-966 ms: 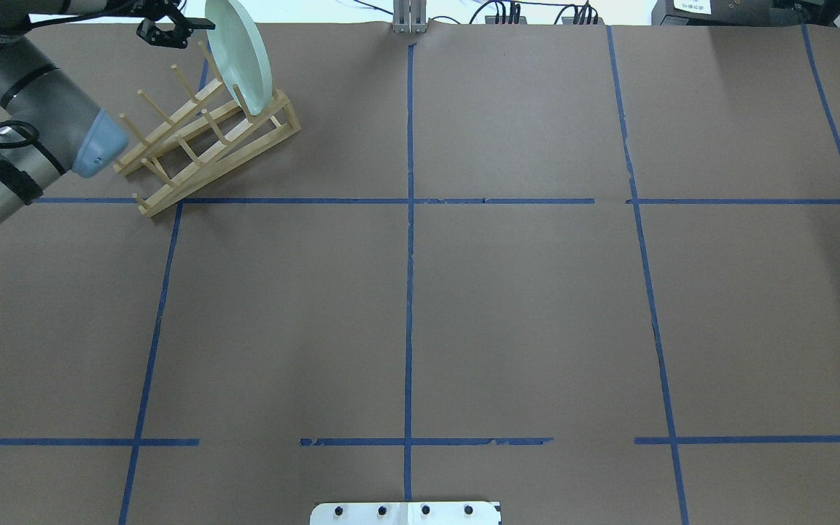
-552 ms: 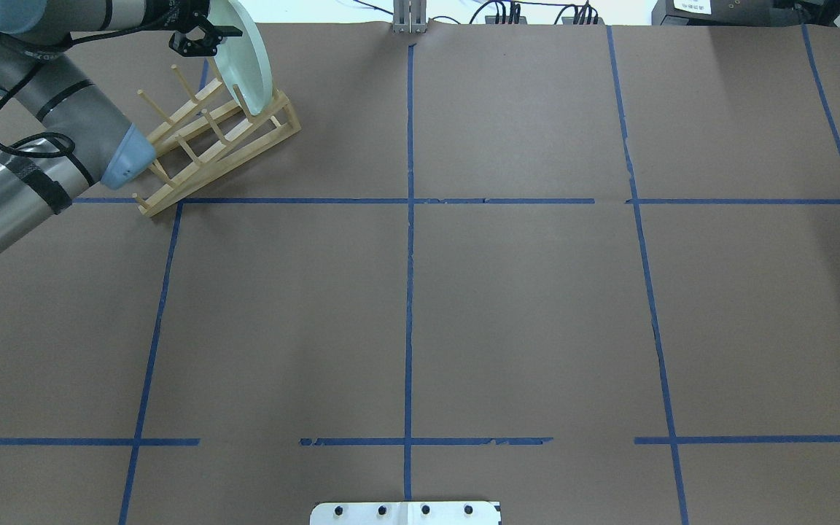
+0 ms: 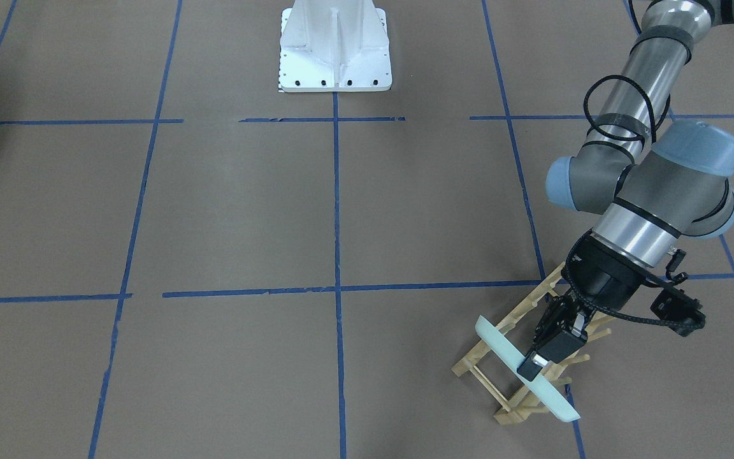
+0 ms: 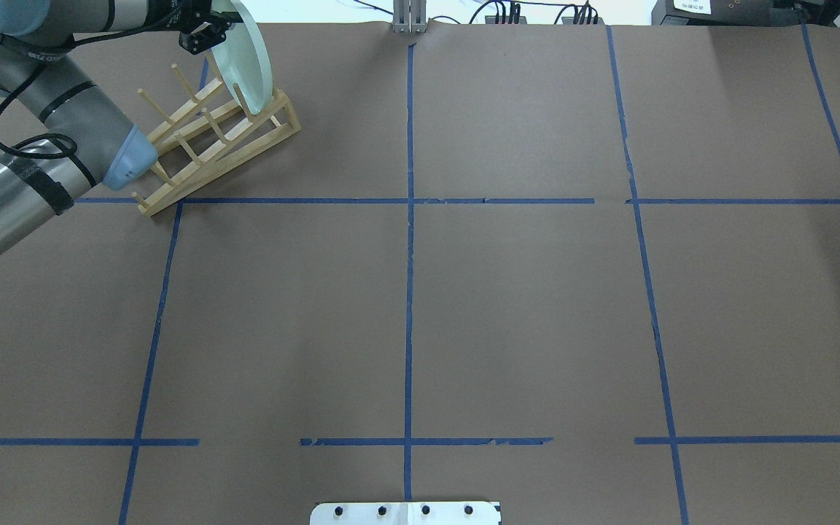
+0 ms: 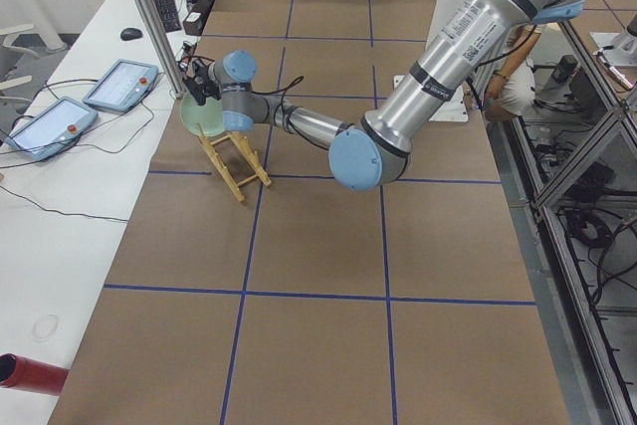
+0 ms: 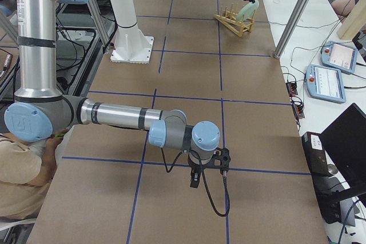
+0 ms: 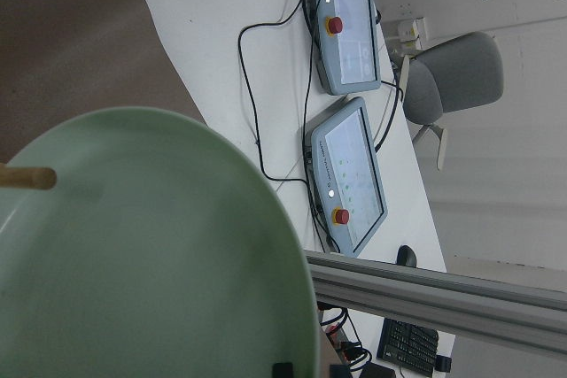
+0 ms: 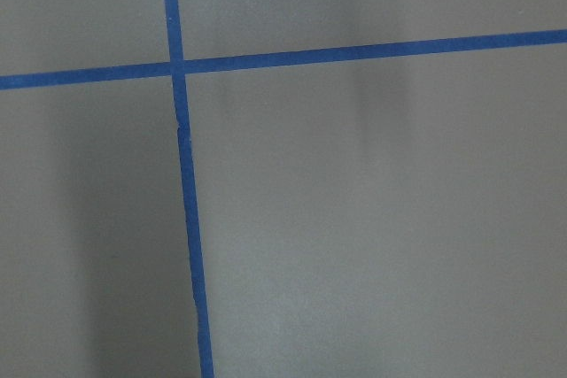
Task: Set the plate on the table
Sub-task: 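Lift the green plate up out of the wooden rack with the left gripper, then lower the green plate flat onto the table in front of the rack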
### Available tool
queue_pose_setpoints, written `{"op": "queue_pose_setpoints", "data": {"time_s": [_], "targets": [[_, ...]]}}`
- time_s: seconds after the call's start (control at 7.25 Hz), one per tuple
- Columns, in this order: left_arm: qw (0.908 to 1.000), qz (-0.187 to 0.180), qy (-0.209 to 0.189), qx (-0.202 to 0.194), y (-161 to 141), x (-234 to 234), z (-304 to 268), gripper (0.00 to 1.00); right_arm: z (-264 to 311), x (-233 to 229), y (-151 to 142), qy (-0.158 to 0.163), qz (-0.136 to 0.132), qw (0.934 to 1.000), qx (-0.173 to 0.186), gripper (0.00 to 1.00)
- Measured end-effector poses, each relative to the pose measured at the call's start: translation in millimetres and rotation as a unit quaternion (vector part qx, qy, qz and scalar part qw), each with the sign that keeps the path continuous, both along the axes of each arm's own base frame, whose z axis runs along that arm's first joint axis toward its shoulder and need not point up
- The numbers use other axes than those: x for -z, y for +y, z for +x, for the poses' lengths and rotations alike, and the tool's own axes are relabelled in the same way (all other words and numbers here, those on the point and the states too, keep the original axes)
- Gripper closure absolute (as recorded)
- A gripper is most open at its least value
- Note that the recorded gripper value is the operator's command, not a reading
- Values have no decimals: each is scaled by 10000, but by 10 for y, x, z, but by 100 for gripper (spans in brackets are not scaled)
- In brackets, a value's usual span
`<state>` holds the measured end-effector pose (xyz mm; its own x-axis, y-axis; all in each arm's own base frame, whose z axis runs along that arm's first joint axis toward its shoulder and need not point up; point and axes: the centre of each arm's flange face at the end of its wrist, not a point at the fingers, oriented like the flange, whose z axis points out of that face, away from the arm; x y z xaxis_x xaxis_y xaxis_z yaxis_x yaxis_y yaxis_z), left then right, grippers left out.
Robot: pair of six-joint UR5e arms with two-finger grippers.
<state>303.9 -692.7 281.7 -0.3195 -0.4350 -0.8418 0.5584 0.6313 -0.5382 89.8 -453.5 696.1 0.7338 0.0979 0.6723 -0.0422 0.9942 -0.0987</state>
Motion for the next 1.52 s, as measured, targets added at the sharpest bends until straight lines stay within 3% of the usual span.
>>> {"op": "queue_pose_setpoints", "data": {"time_s": [0.28,0.41,0.69,0.83,0.97,1.1,1.38,1.52], "targets": [[9997,161,-3,159,87,460,-456,100,0,1,-1,0,1,10000,0,0],[9999,58,-59,122,218,769,-613,100,0,0,0,0,0,10000,0,0],[9970,-594,-469,-164,610,1252,-497,100,0,-2,2,0,-2,10000,0,0],[9895,-948,-956,-534,895,1341,-101,100,0,-2,2,0,-2,10000,0,0],[9752,-1165,-1605,-986,1170,1362,350,100,0,-2,2,0,-2,10000,0,0],[9530,-1329,-2266,-1510,1451,1325,826,100,0,-2,2,0,-2,10000,0,0],[8961,-1584,-3334,-2464,1966,1064,1681,100,0,-2,2,0,-2,10000,0,0],[8710,-1665,-3684,-2792,2125,920,2082,100,0,-2,2,0,-2,10000,0,0]]}}
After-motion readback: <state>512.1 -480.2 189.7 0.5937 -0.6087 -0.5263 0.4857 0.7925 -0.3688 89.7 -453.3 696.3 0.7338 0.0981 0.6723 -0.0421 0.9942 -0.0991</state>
